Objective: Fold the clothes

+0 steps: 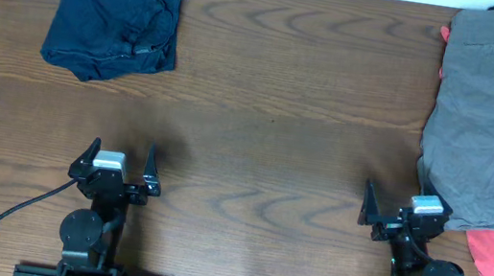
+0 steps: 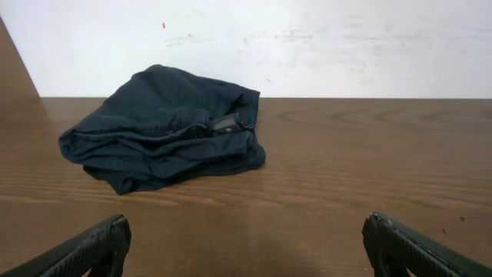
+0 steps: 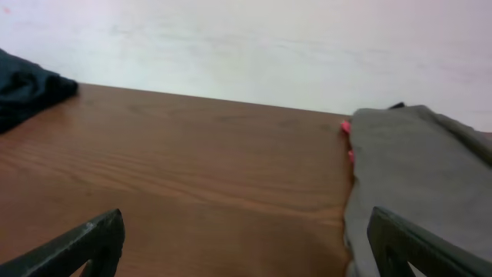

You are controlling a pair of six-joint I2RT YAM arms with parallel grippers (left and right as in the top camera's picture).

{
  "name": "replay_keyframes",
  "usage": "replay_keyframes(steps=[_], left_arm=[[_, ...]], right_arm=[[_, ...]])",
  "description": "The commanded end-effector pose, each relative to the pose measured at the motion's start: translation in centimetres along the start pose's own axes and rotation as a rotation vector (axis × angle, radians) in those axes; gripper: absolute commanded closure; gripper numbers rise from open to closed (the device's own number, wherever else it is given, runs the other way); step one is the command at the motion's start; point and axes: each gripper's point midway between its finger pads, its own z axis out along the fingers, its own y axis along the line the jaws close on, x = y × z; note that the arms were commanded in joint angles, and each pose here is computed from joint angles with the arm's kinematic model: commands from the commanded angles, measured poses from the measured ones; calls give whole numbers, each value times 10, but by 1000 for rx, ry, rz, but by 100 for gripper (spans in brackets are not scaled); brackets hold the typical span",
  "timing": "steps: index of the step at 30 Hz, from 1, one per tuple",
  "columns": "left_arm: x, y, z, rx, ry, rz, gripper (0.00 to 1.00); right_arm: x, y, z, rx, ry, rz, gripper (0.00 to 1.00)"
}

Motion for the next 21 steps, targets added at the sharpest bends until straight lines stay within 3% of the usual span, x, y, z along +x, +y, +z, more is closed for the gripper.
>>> replay_keyframes(steps=[1,10,21], left_arm=[[17,-3,1,19,51,-10,2],[16,-3,1,20,51,-10,2],[-2,-4,-2,21,27,-10,2]], right_arm=[[1,-11,-1,66,5,-27,1],[-5,-25,-2,149,-17,-42,1],[-43,-23,-6,135,-163,-39,1]])
